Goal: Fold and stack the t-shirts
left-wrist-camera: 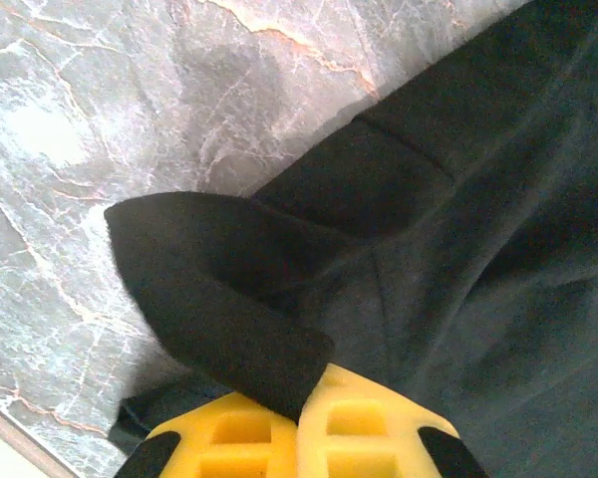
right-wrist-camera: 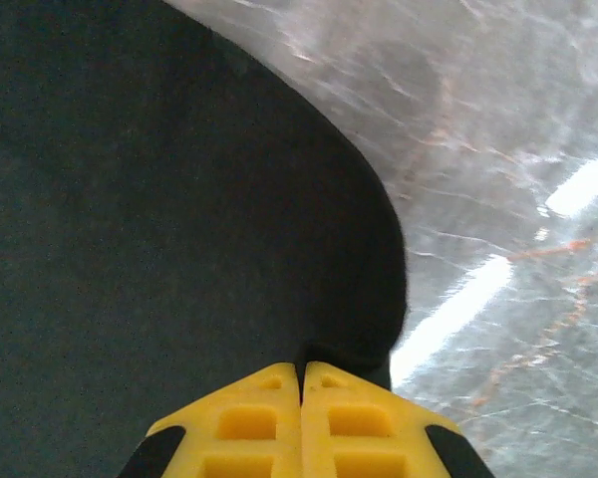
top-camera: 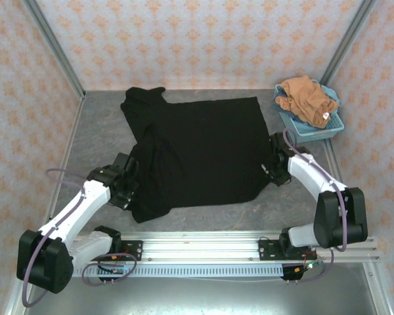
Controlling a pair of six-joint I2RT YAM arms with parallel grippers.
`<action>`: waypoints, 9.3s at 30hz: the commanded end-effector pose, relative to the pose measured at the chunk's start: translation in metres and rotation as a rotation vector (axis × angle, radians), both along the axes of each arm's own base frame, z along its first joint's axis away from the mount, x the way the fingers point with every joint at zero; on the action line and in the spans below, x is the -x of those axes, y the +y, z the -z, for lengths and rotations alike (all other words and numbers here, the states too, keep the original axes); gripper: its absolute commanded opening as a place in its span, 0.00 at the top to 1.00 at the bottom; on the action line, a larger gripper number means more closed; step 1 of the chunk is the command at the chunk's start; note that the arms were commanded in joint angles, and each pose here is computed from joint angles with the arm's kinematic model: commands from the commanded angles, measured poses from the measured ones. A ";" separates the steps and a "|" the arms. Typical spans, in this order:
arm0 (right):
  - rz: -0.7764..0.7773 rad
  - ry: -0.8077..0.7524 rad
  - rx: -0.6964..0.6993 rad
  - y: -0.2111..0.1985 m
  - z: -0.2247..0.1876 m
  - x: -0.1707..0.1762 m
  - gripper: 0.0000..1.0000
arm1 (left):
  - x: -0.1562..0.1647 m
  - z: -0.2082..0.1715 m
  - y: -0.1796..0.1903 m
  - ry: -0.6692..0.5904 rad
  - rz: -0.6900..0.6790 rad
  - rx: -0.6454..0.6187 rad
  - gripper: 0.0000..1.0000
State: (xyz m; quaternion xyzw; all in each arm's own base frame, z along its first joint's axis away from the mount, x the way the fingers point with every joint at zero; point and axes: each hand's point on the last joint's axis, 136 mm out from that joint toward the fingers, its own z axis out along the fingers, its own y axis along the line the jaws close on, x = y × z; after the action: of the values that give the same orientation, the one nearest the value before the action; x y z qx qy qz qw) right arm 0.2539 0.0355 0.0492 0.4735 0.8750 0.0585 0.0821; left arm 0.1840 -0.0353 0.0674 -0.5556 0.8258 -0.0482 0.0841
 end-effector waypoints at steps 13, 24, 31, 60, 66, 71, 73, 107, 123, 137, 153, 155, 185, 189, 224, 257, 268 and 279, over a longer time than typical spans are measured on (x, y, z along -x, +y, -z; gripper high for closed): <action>-0.054 0.096 0.148 -0.025 -0.001 0.023 1.00 | 0.032 -0.021 0.034 0.055 -0.158 -0.153 1.00; -0.189 -0.344 0.187 -0.013 -0.132 -0.101 1.00 | -0.084 -0.207 0.062 -0.401 -0.050 -0.441 1.00; -0.203 -0.586 0.162 -0.004 -0.234 -0.116 1.00 | -0.055 -0.314 0.096 -0.611 -0.171 -0.570 1.00; -0.052 -0.850 0.046 -0.043 -0.347 -0.249 1.00 | -0.268 -0.420 0.088 -0.915 0.033 -0.409 1.00; -0.040 -0.915 0.119 -0.052 -0.391 -0.203 1.00 | -0.155 -0.489 0.105 -1.094 0.001 -0.588 1.00; 0.014 -0.830 0.138 -0.058 -0.336 -0.147 1.00 | -0.093 -0.431 0.104 -0.932 0.043 -0.571 1.00; 0.010 -0.720 0.115 -0.055 -0.289 -0.127 1.00 | -0.076 -0.375 0.100 -0.799 0.051 -0.514 1.00; 0.005 0.093 0.105 -0.040 0.016 0.030 1.00 | -0.031 0.038 0.009 0.204 -0.014 -0.161 1.00; 0.000 0.116 0.040 -0.017 0.032 -0.037 1.00 | -0.196 0.068 0.051 0.256 0.120 -0.181 1.00; 0.007 0.012 0.017 -0.002 0.014 -0.142 1.00 | -0.352 0.000 0.048 -0.052 0.241 -0.152 1.00; -0.132 0.047 0.101 -0.017 -0.005 -0.083 1.00 | -0.048 -0.023 0.013 0.148 0.041 -0.060 1.00; -0.141 0.063 0.128 -0.022 -0.003 -0.078 1.00 | -0.029 -0.028 0.014 0.139 0.008 -0.080 1.00; -0.186 0.082 0.337 -0.067 -0.034 -0.072 1.00 | 0.055 -0.050 0.019 0.047 -0.149 0.004 1.00; -0.189 0.095 0.342 -0.073 -0.032 -0.068 1.00 | 0.058 -0.053 0.013 0.044 -0.082 0.013 1.00; -0.175 0.222 0.304 -0.074 0.000 -0.009 1.00 | 0.028 -0.062 -0.017 0.040 0.241 -0.256 1.00; 0.046 0.118 0.079 -0.053 -0.026 -0.100 1.00 | -0.133 -0.101 0.053 -0.009 0.238 -0.435 1.00; 0.036 0.097 0.082 -0.052 -0.031 -0.129 1.00 | -0.159 -0.106 0.063 -0.019 0.224 -0.474 1.00; 0.013 0.068 0.114 -0.053 -0.032 -0.159 1.00 | -0.176 -0.108 0.071 -0.015 0.220 -0.499 1.00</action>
State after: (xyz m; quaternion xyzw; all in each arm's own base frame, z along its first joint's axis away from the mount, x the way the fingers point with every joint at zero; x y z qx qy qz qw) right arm 0.4086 -0.0120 0.0768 0.4800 0.8742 0.0138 0.0722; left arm 0.3546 0.0228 0.1654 -0.4282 0.8731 0.1180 0.2009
